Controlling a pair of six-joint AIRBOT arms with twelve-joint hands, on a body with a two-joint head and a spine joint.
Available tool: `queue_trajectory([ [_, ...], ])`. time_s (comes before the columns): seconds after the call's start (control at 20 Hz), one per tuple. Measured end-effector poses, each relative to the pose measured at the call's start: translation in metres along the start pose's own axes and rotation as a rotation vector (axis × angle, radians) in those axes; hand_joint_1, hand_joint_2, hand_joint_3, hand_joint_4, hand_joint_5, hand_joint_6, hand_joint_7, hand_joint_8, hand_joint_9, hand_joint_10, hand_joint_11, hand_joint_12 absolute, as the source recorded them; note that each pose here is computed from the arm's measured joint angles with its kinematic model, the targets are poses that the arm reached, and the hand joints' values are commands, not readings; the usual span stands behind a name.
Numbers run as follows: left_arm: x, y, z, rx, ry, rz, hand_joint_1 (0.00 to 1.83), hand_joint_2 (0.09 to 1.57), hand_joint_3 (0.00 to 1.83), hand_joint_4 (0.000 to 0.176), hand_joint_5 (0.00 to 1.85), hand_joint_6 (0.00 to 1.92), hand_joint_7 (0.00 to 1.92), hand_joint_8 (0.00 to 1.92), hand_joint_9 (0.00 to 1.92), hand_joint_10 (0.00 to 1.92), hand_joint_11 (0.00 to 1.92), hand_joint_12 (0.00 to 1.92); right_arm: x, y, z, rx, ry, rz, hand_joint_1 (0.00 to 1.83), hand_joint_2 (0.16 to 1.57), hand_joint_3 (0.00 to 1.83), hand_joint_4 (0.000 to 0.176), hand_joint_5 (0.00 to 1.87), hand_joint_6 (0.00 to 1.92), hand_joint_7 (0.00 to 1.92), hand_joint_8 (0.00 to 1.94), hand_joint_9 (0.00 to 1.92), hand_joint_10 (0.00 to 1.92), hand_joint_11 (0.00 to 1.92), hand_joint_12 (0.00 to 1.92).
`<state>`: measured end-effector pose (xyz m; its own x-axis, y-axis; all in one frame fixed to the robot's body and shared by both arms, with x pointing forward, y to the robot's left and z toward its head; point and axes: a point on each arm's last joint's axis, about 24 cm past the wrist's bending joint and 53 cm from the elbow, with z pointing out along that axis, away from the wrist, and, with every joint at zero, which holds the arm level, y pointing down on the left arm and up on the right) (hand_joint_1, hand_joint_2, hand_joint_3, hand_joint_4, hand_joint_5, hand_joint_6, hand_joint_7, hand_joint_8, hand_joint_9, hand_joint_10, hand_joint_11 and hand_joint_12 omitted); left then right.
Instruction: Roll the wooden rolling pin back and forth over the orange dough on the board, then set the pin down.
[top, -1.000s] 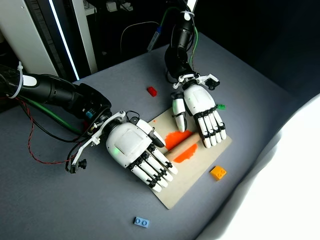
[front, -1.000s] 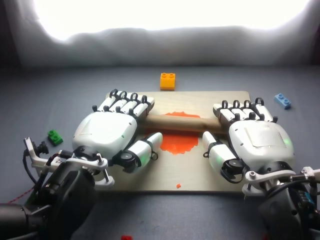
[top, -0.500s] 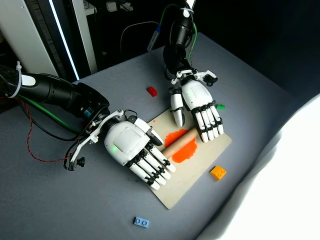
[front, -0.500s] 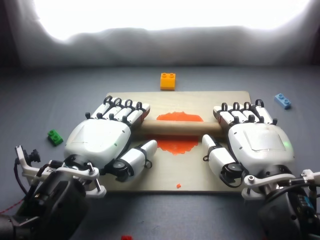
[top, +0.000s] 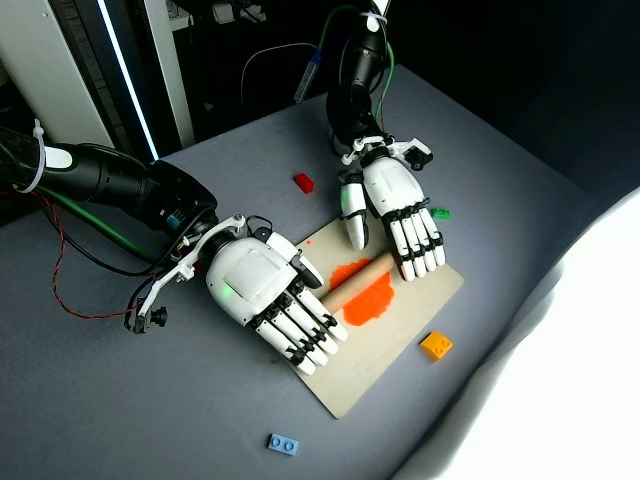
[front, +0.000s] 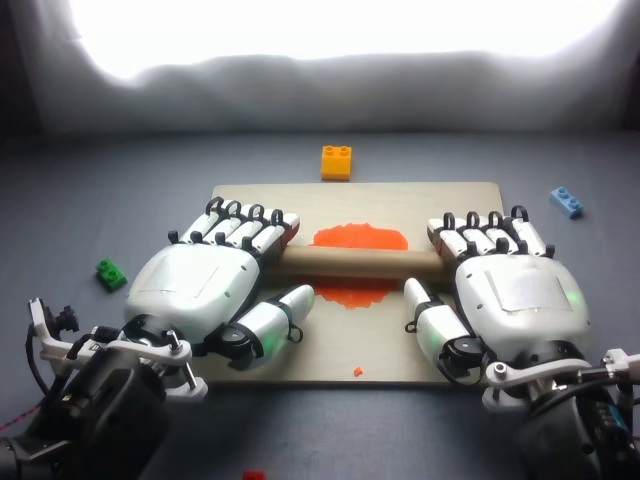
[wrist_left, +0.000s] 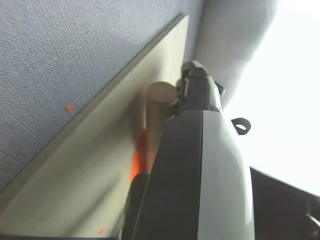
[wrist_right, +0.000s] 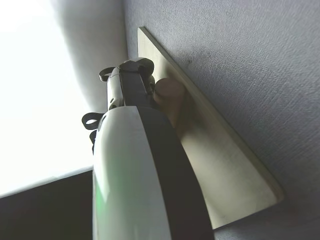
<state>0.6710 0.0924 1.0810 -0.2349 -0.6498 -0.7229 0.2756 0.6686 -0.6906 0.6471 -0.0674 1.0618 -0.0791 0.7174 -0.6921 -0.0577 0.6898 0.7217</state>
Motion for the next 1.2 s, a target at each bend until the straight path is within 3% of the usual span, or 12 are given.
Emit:
queue_trajectory([
  [0.25, 0.002, -0.001, -0.006, 0.015, 0.021, 0.005, 0.0, 1.54, 0.0, 0.0, 0.22, 0.0, 0.22, 0.0, 0.15, 0.01, 0.0, 0.19, 0.002, 0.001, -0.004, 0.002, 0.005, -0.006, 0.0, 1.57, 0.07, 0.0, 0.34, 0.01, 0.39, 0.0, 0.29, 0.01, 0.0, 0.65],
  [0.55, 0.003, -0.001, -0.012, 0.014, 0.036, -0.001, 0.0, 1.54, 0.0, 0.0, 0.22, 0.0, 0.24, 0.0, 0.16, 0.0, 0.0, 0.22, 0.004, 0.0, -0.007, 0.001, 0.008, -0.02, 0.0, 1.57, 0.07, 0.0, 0.34, 0.01, 0.38, 0.0, 0.27, 0.0, 0.0, 0.57],
  [1.2, 0.008, -0.005, -0.02, 0.018, 0.078, -0.015, 0.0, 1.54, 0.0, 0.0, 0.21, 0.0, 0.21, 0.01, 0.14, 0.0, 0.0, 0.22, 0.003, 0.0, -0.01, 0.006, 0.005, -0.023, 0.0, 1.57, 0.07, 0.0, 0.33, 0.0, 0.37, 0.0, 0.28, 0.01, 0.0, 0.68],
])
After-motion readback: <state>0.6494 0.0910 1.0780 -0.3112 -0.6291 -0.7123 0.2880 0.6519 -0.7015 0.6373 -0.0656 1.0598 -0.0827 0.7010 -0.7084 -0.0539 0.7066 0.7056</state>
